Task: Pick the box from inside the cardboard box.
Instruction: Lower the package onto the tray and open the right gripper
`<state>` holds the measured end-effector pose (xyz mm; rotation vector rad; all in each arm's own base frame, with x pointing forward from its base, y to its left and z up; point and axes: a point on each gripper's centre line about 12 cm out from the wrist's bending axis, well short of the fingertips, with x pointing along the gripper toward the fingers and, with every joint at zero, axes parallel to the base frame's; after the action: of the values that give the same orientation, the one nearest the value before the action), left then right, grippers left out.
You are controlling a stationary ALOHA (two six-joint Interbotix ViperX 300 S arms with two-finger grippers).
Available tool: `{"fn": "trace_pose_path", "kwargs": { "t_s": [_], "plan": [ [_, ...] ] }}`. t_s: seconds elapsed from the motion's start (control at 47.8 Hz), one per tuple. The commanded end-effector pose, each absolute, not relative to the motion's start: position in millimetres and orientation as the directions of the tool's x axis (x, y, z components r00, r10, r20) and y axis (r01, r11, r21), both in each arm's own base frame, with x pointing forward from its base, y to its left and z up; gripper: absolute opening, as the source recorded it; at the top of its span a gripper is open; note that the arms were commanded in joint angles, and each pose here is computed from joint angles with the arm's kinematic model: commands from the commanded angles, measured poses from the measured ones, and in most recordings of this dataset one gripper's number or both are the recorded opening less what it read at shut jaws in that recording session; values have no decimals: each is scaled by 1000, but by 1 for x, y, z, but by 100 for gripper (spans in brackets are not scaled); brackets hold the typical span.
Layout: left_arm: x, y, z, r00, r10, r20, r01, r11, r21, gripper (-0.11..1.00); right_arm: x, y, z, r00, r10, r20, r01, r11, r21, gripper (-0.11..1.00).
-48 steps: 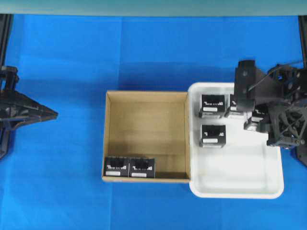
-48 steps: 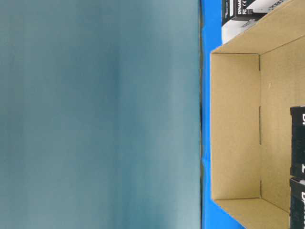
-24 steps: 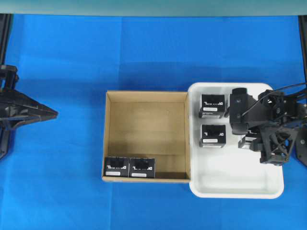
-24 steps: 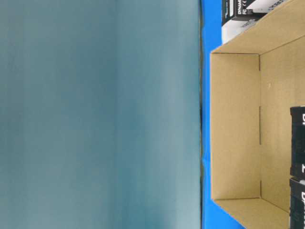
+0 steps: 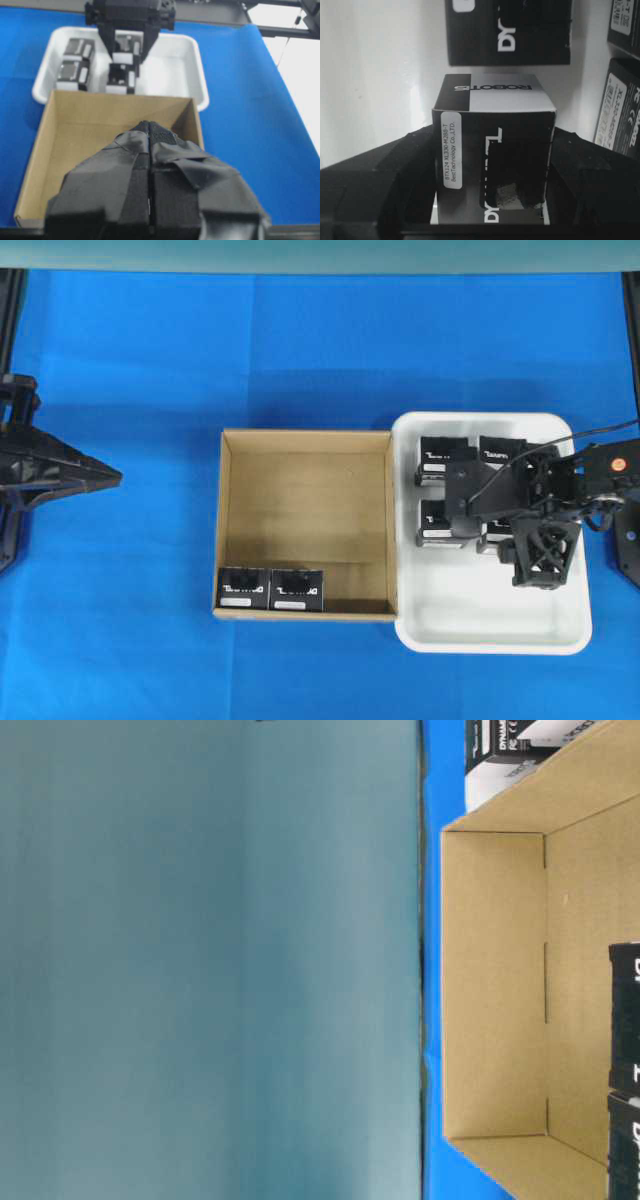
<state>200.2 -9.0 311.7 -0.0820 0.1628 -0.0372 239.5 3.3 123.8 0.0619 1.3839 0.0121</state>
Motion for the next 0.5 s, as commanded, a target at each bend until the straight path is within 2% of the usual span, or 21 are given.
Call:
{"fn": "trace_pose_path", "kwargs": {
  "t_s": [0.0,0.481],
  "plan": [
    [203,-9,324,990,-45,-133,34,996,-85,-7,243,2,122,197,39,-980,26,999,45,61],
    [203,-9,323,990,-45,-135,34,996,-85,-7,245,-5,112,185,17,-983,24,999,22,61]
  ]
}}
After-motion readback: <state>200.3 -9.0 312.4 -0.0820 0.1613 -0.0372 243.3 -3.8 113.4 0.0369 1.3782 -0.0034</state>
